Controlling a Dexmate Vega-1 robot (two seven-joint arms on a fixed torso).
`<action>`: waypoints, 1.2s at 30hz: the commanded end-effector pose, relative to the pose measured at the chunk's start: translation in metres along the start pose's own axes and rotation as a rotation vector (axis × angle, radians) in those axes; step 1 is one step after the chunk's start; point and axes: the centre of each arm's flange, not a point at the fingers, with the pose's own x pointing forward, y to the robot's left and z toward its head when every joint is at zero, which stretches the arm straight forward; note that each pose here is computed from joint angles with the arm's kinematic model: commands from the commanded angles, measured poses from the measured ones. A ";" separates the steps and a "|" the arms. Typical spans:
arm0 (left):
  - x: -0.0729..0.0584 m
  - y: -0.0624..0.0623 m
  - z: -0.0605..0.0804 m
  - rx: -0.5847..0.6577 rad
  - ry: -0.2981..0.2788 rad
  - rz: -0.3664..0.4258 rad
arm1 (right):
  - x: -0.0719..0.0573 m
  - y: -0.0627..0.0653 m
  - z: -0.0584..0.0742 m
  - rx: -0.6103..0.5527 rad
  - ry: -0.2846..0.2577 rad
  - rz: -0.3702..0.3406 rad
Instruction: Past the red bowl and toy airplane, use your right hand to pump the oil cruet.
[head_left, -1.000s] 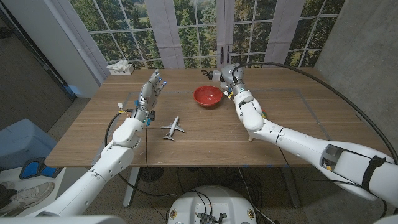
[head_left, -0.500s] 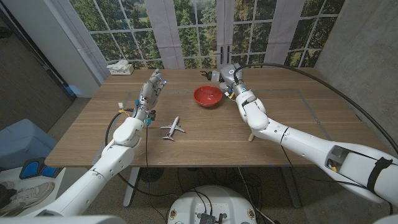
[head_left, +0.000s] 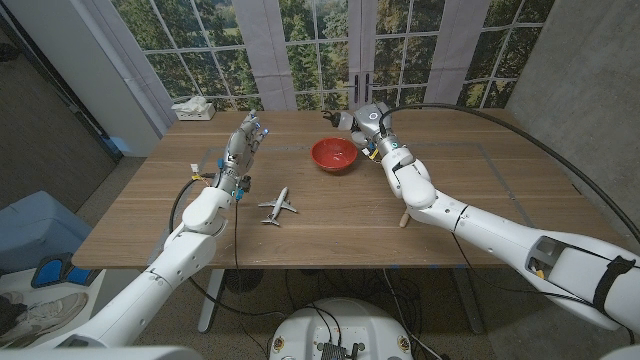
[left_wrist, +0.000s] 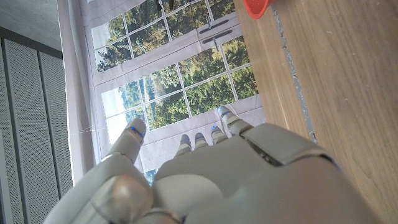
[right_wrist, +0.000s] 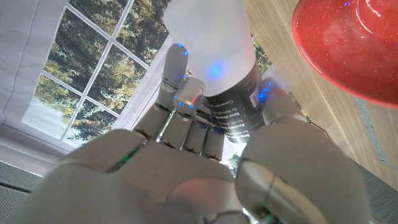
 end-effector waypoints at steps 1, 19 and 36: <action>0.004 0.000 -0.001 0.001 0.003 -0.004 | -0.003 0.001 -0.004 0.047 0.019 -0.016; 0.003 0.000 0.000 0.001 0.002 0.002 | -0.001 0.002 -0.018 0.322 0.106 0.013; 0.003 0.000 0.003 0.006 -0.002 -0.003 | -0.003 0.001 -0.028 0.525 0.200 0.051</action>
